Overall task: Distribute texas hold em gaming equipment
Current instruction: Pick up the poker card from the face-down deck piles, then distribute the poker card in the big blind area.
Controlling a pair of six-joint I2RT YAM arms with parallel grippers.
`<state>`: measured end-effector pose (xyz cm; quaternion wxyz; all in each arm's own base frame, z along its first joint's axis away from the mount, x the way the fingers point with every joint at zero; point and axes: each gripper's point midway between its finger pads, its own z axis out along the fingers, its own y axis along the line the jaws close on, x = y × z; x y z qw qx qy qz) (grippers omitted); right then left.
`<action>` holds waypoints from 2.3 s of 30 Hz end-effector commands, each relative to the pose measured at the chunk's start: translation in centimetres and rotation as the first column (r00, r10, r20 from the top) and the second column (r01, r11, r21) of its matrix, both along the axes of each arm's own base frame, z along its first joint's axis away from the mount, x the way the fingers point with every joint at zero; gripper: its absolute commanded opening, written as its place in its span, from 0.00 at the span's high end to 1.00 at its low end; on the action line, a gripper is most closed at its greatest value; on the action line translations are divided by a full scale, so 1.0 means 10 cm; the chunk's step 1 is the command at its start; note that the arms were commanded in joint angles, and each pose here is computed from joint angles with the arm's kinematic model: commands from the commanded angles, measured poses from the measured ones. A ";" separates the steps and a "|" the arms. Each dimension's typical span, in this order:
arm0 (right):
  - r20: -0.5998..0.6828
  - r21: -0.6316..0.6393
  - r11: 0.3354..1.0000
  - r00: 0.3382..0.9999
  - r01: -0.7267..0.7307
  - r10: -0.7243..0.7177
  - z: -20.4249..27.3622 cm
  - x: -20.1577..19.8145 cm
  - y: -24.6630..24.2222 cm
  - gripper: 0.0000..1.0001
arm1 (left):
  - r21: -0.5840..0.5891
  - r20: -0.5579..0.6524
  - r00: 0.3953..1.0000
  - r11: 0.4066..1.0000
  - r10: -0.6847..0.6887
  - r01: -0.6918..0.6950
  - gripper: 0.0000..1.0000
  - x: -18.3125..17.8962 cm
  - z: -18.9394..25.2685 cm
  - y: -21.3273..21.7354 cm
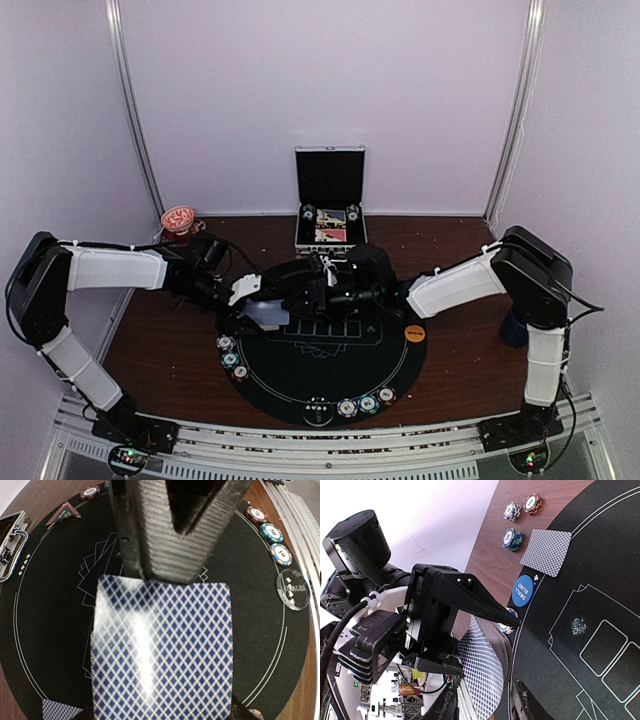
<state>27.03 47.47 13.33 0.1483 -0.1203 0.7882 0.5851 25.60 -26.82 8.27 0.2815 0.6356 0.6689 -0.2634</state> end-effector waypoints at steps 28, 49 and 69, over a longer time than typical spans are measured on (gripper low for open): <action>-0.013 0.068 0.994 0.997 0.082 -0.082 0.18 -0.05 -0.49 1.00 | -0.026 0.017 1.000 1.000 -0.011 0.011 0.39 0.04 0.05 -0.03; 0.037 -0.228 0.839 0.866 0.494 -0.500 -0.21 -0.49 -2.38 1.00 | -0.020 0.015 1.000 1.000 -0.008 0.008 0.39 0.04 0.04 -0.03; -0.058 -0.420 0.778 0.842 0.466 -0.536 -0.93 -0.73 -2.73 1.00 | -0.013 0.008 1.000 1.000 -0.007 0.007 0.39 0.05 0.00 -0.03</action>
